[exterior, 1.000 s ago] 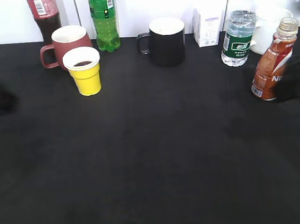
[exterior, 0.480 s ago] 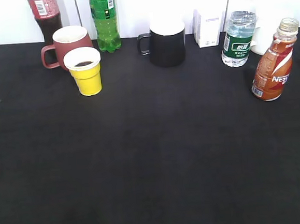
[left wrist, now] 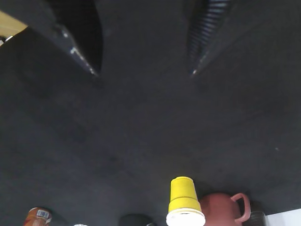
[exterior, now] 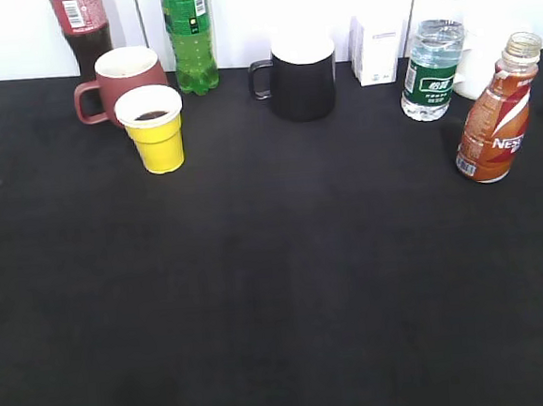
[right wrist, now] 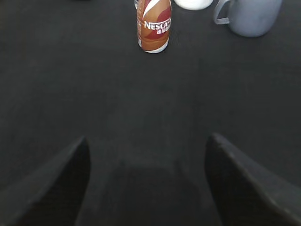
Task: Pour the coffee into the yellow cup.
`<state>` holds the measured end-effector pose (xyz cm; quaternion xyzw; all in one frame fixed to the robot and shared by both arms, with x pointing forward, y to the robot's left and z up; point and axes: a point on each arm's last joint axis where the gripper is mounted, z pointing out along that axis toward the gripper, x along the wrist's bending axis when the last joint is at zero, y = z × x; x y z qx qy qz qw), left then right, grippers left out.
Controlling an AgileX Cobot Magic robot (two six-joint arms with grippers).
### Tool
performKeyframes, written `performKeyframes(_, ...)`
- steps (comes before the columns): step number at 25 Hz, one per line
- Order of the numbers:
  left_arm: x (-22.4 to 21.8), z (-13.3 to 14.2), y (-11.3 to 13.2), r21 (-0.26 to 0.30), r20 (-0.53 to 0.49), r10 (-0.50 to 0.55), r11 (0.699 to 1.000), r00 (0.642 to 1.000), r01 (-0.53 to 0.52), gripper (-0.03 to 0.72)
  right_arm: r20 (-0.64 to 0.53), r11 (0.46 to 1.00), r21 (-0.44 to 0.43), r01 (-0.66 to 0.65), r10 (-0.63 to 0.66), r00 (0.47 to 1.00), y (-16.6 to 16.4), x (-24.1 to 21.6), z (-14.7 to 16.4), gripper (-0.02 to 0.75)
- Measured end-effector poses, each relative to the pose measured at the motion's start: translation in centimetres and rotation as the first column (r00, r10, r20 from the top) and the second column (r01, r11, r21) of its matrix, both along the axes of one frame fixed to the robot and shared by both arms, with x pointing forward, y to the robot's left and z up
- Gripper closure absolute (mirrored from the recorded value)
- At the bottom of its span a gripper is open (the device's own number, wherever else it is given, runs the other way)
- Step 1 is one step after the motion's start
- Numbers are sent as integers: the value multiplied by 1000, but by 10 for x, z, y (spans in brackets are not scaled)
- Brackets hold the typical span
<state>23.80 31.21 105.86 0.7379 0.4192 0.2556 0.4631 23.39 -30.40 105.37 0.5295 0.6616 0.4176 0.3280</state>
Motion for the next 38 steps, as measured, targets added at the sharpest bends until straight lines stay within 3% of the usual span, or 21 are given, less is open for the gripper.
performKeyframes(4, 0, 0, 0, 0, 0, 30, 1000, 1000, -30, 253, 2, 1000, 1, 3, -3, 1000, 0, 0, 0, 148)
performKeyframes(7, -2, 0, 0, -1, 1, 193, 981, 981, -193, 253, 4, 994, 1, 106, -106, 994, 0, 0, 0, 148)
performKeyframes(10, -6, 0, -1, -6, 7, 373, 928, 928, -373, 253, 5, 969, 1, 246, -246, 969, 1, -1, 0, 148)
performKeyframes(15, -8, 0, -2, -6, 7, 565, 825, 825, -565, 253, 7, 966, 0, 259, -259, 966, 1, -1, 1, 148)
performKeyframes(17, -9, 0, -3, -6, 7, 593, 805, 805, -593, 253, 6, 966, 0, 259, -259, 966, 1, -1, 0, 148)
performKeyframes(38, -8, -1, -3, -5, 6, 594, 805, 804, -594, 253, 8, 966, 0, 260, -260, 966, 1, -1, 1, 148)
